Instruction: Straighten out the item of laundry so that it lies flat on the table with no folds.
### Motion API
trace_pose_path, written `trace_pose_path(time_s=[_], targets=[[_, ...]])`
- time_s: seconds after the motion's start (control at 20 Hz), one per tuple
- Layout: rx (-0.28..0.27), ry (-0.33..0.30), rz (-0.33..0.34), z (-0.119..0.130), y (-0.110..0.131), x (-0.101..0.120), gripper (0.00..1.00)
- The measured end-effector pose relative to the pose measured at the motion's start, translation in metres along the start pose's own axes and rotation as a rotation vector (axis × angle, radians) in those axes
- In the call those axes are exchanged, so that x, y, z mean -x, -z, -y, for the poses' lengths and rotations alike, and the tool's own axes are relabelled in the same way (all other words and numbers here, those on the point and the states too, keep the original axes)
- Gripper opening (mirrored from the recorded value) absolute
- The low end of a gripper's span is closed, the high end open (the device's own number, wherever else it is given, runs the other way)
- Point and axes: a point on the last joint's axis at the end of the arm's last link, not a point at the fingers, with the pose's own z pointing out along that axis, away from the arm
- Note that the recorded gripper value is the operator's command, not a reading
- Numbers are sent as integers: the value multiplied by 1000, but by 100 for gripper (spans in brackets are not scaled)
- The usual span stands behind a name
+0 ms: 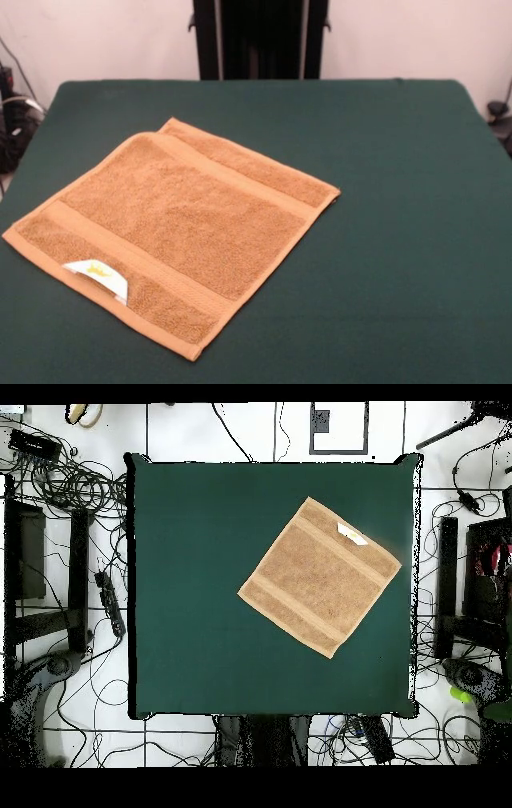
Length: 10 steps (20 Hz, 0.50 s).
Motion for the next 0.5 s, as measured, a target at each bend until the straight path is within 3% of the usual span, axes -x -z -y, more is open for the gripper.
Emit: trace_pose_path(time_s=[0.5], targets=[[-9, 3, 13, 1, -3, 0, 0]])
